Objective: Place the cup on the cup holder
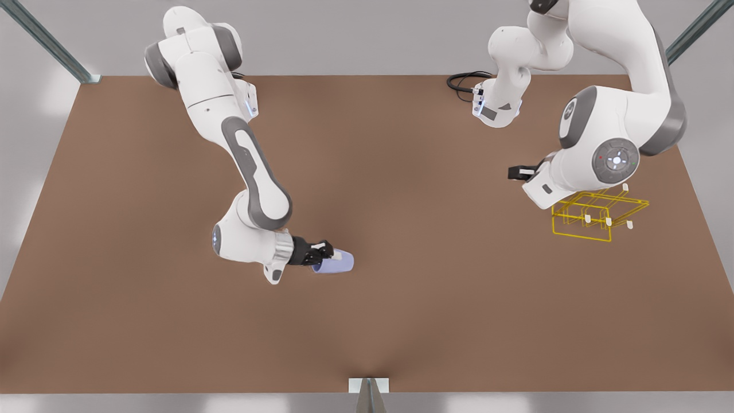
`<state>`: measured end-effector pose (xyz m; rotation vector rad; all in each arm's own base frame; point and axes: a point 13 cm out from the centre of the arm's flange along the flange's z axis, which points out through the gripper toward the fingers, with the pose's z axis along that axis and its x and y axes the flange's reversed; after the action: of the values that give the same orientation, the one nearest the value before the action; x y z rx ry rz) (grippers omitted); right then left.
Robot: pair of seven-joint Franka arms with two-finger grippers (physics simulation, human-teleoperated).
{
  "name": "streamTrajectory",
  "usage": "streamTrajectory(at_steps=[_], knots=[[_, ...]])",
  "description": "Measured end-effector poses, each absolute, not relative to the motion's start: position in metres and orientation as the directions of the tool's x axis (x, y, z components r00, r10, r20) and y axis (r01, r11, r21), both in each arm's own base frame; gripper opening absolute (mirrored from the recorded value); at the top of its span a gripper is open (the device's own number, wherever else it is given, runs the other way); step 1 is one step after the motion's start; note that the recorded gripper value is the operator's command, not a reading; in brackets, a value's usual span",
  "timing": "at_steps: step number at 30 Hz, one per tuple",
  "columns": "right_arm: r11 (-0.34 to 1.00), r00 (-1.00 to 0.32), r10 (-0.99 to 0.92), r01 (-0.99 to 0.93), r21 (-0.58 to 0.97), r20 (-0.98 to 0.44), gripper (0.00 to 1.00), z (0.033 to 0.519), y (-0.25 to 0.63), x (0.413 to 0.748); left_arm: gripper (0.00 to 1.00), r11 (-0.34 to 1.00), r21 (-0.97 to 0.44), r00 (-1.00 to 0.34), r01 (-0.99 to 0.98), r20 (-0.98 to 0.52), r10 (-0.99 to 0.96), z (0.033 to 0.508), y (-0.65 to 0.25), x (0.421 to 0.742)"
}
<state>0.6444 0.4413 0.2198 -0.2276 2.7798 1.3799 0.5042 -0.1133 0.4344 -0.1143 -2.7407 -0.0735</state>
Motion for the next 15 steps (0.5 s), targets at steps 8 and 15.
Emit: streamTrajectory(at_steps=[8, 15], knots=[[0.422, -0.999, -0.054, -0.016, 0.906, 0.007, 0.21, 0.168, 0.567, 0.633, 1.0, 0.995, 0.036, -0.913, 0.088, 0.402, 0.067, 0.435, -0.112, 0.501], [0.386, -0.994, -0.042, 0.079, 0.919, 0.104, 0.21, 0.111, 0.616, 0.591, 1.0, 0.995, 0.038, -0.908, 0.088, 0.414, 0.065, 0.435, -0.111, 0.498]])
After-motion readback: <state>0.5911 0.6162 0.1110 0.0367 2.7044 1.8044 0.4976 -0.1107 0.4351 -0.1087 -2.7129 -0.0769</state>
